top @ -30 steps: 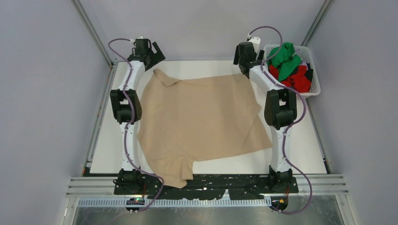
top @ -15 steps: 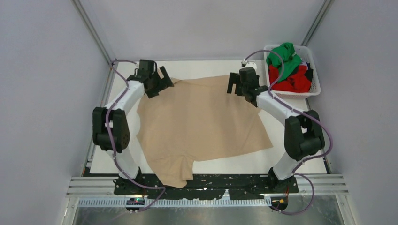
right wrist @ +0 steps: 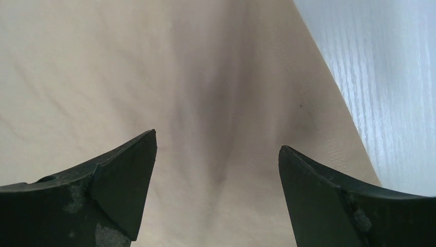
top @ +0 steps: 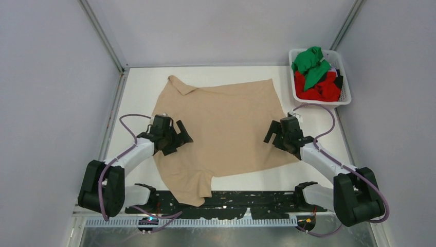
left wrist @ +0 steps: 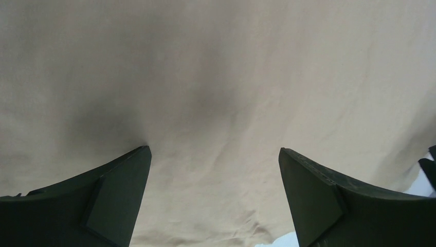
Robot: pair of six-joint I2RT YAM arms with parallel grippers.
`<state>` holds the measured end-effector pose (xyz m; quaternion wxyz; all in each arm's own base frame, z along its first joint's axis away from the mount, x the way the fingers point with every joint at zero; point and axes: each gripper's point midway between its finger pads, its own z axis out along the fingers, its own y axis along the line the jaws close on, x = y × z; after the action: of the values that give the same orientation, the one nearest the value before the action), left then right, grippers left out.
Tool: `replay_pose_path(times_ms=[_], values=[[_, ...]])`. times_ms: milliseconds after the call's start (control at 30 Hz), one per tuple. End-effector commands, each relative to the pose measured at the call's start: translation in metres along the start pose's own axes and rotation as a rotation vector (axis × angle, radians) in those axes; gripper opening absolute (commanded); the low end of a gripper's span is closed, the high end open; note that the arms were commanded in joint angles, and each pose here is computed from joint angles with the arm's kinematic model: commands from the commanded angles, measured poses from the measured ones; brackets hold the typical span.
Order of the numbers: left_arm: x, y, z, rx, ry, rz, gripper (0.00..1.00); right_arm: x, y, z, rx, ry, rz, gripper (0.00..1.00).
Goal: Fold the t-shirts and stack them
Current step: Flatten out the tshirt
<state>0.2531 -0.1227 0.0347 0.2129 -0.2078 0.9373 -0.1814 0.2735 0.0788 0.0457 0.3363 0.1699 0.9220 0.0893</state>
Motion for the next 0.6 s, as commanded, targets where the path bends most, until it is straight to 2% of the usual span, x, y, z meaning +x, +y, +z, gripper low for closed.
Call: replay_pose_path(times_ms=[0,200,367,567], values=[[-0.013,-0.006,0.009,0.049,-0.063,-0.046,1.00,-0.003,0.001,0.007,-0.035,-0.033,0.137,0.95],[-0.024,0.032,0.015,-0.108,-0.053,-0.116,1.00,0.022,-0.032,0.003,0.071,0.039,0.207,0.95],[-0.049,0.025,0.017,-0.100,-0.036,-0.161,1.00,0.047,-0.042,-0.017,0.114,0.134,0.220,0.95],[-0.059,0.021,0.006,-0.150,0.010,-0.122,0.99,0.073,-0.058,-0.035,0.179,0.219,0.222,0.95]])
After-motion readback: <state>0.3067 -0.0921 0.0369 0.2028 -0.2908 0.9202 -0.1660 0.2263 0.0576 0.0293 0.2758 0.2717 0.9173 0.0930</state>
